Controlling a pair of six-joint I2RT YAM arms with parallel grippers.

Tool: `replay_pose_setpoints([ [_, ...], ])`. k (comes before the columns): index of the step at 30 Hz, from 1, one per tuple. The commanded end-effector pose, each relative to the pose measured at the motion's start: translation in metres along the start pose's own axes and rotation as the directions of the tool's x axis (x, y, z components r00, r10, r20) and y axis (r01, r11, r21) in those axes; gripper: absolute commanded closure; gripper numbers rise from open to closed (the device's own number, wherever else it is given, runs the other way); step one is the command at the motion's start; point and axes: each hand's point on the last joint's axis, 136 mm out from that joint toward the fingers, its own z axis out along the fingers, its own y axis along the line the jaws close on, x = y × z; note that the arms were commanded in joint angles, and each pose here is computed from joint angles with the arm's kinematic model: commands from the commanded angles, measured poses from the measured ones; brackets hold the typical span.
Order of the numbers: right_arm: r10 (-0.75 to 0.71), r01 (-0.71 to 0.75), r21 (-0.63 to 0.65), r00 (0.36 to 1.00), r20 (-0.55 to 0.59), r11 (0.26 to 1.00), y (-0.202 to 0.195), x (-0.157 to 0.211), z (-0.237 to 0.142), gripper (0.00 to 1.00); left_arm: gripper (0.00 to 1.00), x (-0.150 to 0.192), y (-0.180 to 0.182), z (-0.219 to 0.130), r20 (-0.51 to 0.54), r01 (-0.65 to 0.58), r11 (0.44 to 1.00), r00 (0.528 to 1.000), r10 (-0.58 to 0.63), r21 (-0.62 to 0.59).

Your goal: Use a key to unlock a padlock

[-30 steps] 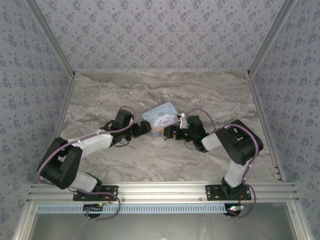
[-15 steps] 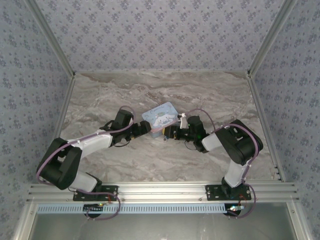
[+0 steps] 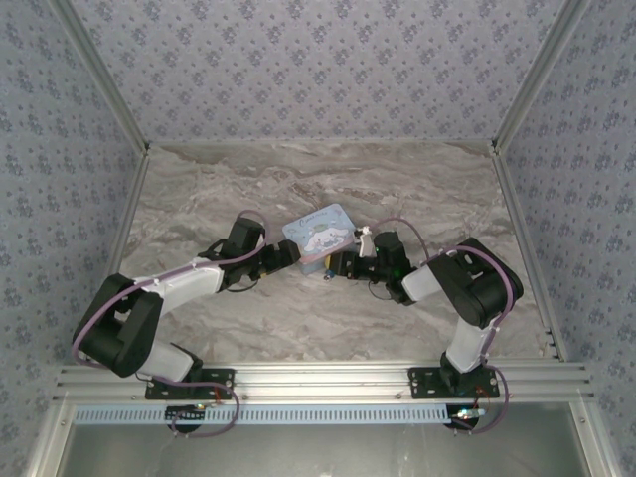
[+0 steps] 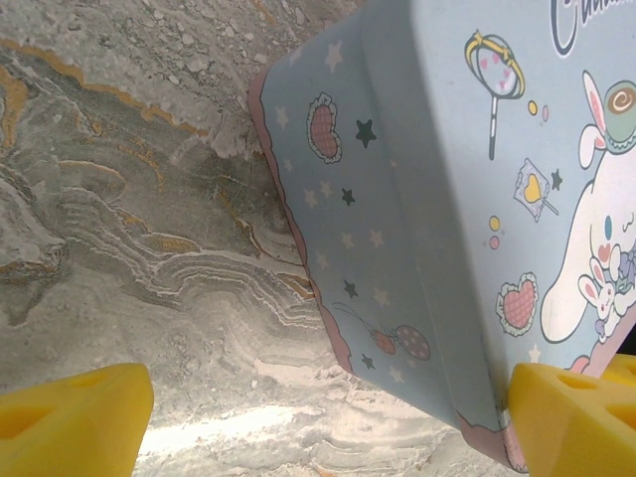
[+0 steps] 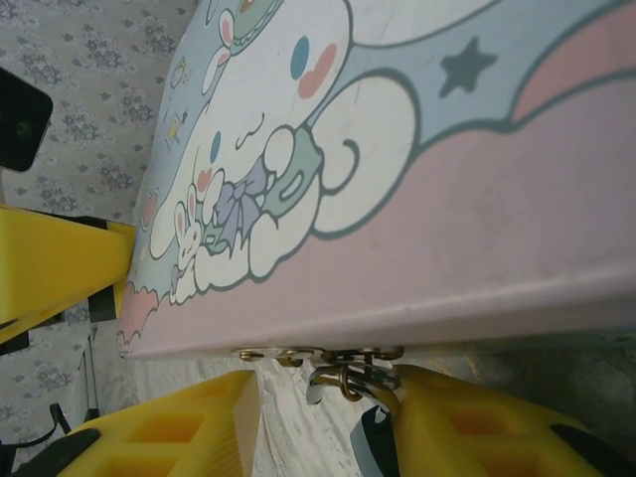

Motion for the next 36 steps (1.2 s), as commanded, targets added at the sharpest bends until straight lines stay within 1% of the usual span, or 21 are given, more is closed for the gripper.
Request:
replay_pose_setpoints([
  [1, -0.014, 0.014, -0.034, 1.0, -0.001, 0.999, 0.0049, 0.0006, -0.001, 0.63, 0.08, 0.0132, 0.0135, -0.0011, -0.037, -0.003, 0.998, 0.999, 0.001, -0.055],
  [13, -0.009, 0.009, -0.026, 1.0, -0.014, 1.0, 0.0031, 0.0029, -0.0004, 0.78, 0.08, 0.013, 0.015, -0.001, -0.036, -0.002, 0.998, 0.999, 0.0, -0.064],
  [17, -0.003, 0.002, -0.018, 1.0, -0.02, 1.0, 0.0006, 0.005, -0.0009, 0.8, 0.08, 0.0128, 0.0151, -0.001, -0.036, -0.002, 0.998, 0.999, 0.0, -0.066],
  [27, 0.001, -0.002, -0.02, 1.0, -0.025, 1.0, -0.0008, 0.0084, -0.004, 0.73, 0.08, 0.0127, 0.0158, -0.0011, -0.034, -0.003, 0.998, 0.999, 0.0, -0.07],
  [36, 0.002, -0.002, -0.019, 1.0, -0.025, 1.0, -0.0023, 0.0106, -0.0056, 0.74, 0.08, 0.0133, 0.0162, -0.0017, -0.035, -0.003, 0.998, 0.999, 0.001, -0.071],
])
